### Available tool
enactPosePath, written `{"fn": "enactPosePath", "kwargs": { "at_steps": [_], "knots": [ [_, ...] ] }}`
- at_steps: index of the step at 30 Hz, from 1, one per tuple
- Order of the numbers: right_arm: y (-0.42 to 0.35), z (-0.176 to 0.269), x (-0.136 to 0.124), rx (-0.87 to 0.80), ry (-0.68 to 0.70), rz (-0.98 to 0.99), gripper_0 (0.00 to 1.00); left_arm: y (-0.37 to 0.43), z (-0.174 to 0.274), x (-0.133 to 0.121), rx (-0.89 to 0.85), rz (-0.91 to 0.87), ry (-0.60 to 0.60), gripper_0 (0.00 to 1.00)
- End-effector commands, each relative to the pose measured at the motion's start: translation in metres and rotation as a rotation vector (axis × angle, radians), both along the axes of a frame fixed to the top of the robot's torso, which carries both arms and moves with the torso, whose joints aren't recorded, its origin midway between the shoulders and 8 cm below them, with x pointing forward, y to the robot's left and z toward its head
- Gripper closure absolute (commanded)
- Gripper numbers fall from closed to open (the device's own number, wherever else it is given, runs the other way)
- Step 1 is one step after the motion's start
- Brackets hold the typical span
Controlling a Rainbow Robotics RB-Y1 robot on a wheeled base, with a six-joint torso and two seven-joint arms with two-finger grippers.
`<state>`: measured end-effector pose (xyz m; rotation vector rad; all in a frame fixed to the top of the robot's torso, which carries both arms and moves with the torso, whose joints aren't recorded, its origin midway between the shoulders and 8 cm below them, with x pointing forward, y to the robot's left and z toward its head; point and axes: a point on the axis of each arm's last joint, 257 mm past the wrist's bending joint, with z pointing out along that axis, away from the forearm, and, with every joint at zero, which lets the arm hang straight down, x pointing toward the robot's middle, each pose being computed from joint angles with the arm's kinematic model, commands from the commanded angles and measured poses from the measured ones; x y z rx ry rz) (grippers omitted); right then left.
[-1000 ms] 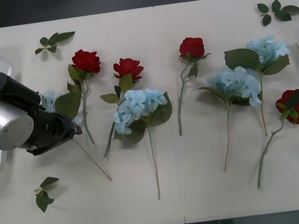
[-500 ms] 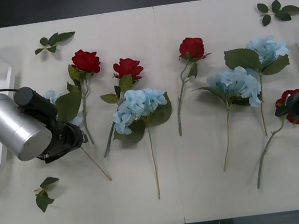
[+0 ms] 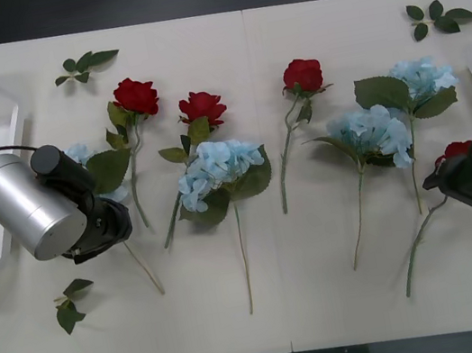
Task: Put the red flowers into the right box and the blue flowers into the left box
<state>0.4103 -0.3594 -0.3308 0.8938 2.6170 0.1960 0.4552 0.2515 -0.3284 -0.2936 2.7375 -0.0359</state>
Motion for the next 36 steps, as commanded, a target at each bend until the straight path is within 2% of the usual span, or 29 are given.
{"fn": "enactPosePath", "kwargs": {
  "at_steps": [1,14,20,21,23,24,26,27,31,36],
  "knots": [
    [-0.001,-0.012,0.003,0.004,-0.011,-0.028,0.0,-0.01,0.021,0.02,-0.013,0.002,-0.056,1.0],
    [0.0,-0.033,0.012,0.004,-0.038,-0.053,0.0,-0.002,0.022,0.024,0.022,-0.004,-0.079,1.0],
    [0.003,-0.034,0.013,0.001,-0.041,-0.053,0.0,0.012,0.067,0.039,0.046,-0.018,-0.169,1.0],
    [0.003,-0.034,0.013,0.001,-0.041,-0.053,0.15,0.015,0.076,0.04,0.052,-0.019,-0.18,1.0],
    [0.003,-0.034,0.013,0.002,-0.041,-0.056,0.63,0.022,0.1,0.044,0.062,-0.017,-0.214,1.0],
    [0.003,-0.034,0.013,0.004,-0.041,-0.057,0.77,0.024,0.111,0.046,0.061,-0.017,-0.228,1.0],
    [0.004,-0.033,0.014,0.006,-0.043,-0.056,0.96,0.03,0.136,0.05,0.044,-0.008,-0.26,1.0],
    [0.004,-0.033,0.014,0.008,-0.043,-0.057,1.0,0.034,0.152,0.054,0.034,-0.003,-0.282,1.0],
    [0.005,-0.033,0.014,0.008,-0.042,-0.051,1.0,0.061,0.194,0.064,0.038,0.01,-0.334,1.0],
    [0.007,-0.03,0.016,0.008,-0.049,-0.042,1.0,0.123,0.229,0.075,0.045,0.085,-0.337,1.0]
  ]
}}
